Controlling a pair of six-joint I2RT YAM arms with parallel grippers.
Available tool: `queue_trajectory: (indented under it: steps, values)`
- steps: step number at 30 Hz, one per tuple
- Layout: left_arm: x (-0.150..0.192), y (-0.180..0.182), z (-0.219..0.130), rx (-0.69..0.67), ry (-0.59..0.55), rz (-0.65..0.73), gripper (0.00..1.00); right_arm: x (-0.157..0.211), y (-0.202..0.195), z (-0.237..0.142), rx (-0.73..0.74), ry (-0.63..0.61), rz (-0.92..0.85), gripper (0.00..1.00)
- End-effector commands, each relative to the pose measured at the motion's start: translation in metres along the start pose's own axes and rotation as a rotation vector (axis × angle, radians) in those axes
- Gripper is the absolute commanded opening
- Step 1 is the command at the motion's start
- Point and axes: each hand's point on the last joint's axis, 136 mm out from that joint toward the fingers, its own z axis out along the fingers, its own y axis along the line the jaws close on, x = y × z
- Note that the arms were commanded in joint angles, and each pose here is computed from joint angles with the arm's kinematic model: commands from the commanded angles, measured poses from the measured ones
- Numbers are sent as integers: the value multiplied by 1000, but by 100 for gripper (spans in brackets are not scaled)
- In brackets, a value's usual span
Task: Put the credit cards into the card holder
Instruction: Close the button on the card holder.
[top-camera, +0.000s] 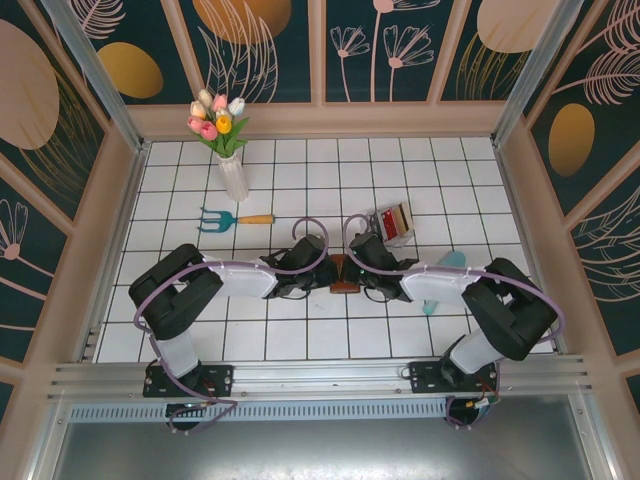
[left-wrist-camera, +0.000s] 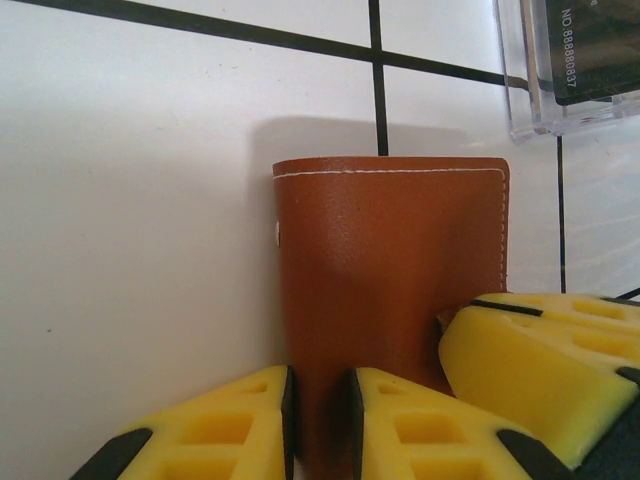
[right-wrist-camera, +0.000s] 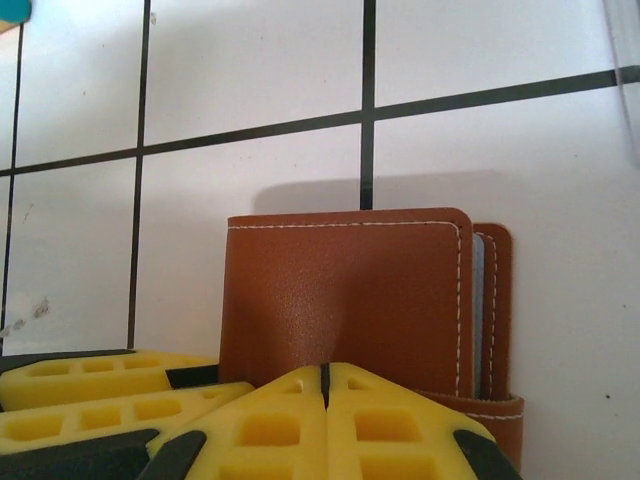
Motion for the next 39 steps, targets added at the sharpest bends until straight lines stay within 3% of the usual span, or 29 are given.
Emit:
queue_trajectory:
  steps: [1,18,22,27,30,35,39]
  values:
    - [16,21,7,-68,51,-12,22,123,-116,-20,416,386,0,0]
    - [13,22,4,-68,28,-22,22,174,-151,-35,623,492,9,0]
    - [13,22,4,-64,26,-24,22,170,-140,-29,594,470,-3,0]
    - [13,21,5,-58,29,-22,22,121,-80,-9,379,368,-1,1]
    - [12,21,4,-65,27,-17,22,78,-34,0,213,304,26,12]
    - [14,25,5,-74,30,-16,21,23,7,1,56,227,49,28]
    - [16,26,6,-78,39,-14,21,-11,24,-9,-25,175,66,33]
